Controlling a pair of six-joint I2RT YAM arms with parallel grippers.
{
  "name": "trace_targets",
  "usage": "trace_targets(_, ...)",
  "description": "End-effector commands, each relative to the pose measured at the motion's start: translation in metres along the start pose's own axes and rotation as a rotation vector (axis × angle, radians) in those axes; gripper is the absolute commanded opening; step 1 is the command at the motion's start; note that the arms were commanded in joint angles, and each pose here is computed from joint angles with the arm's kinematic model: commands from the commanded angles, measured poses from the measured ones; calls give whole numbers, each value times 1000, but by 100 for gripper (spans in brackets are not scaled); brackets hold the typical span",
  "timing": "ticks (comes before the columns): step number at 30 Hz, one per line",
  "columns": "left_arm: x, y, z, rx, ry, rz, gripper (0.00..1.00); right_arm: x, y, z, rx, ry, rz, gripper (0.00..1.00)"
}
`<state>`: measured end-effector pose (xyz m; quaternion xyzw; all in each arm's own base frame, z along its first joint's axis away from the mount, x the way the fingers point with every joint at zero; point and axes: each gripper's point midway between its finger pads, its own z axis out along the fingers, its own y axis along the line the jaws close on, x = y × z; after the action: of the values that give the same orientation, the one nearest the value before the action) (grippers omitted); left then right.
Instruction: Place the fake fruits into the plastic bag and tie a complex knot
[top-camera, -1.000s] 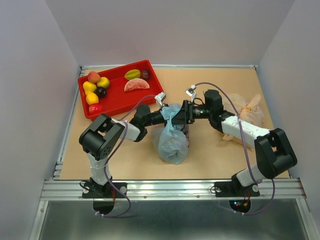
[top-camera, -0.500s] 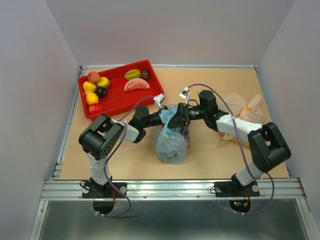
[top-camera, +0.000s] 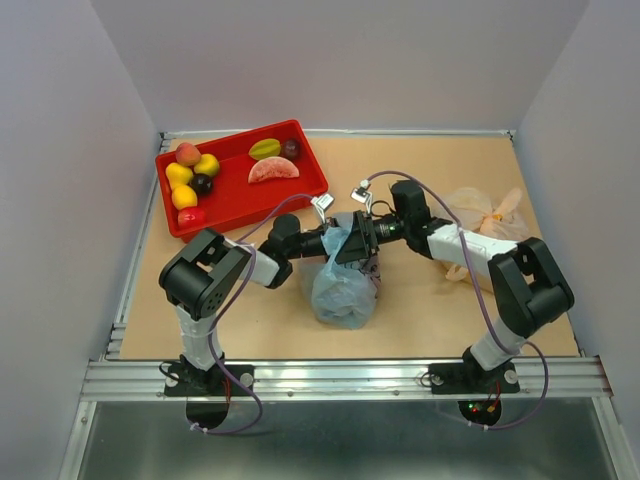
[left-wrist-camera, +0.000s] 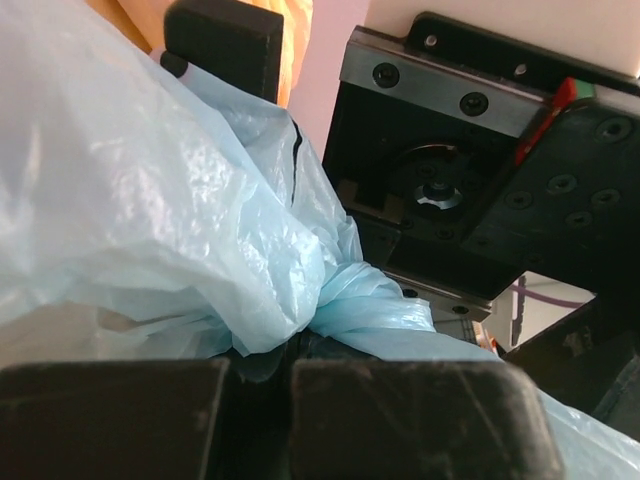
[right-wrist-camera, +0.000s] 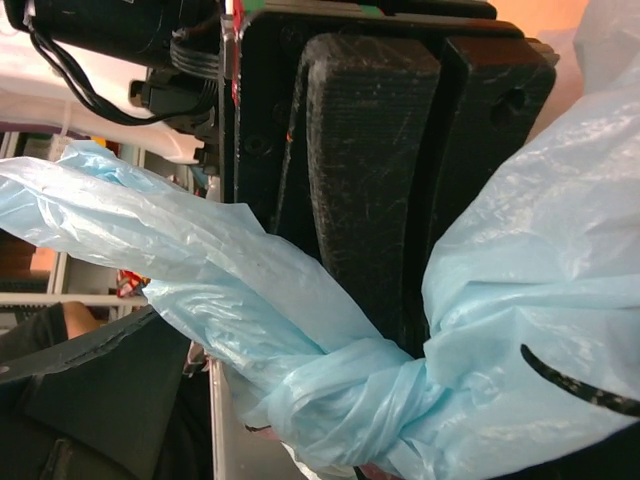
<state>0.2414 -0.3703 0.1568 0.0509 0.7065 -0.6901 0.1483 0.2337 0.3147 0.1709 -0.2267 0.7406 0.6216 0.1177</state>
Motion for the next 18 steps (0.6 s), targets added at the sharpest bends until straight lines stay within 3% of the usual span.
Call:
trace_targets(1,16,-118,-16,474,-48,520,0,-13,30,-5,-35,12,-147,100)
trace_targets(3,15,-121,-16,481,-51,528,0,-13,25,-17,10,2,-195,100)
trace_targets(11,13,-125,-15,499,-51,521,0,-6,10,-52,179,-18,-118,100)
trace_targets(18,12,-128,-15,510,-54,517,0,-17,16,-80,196,-75,-69,99)
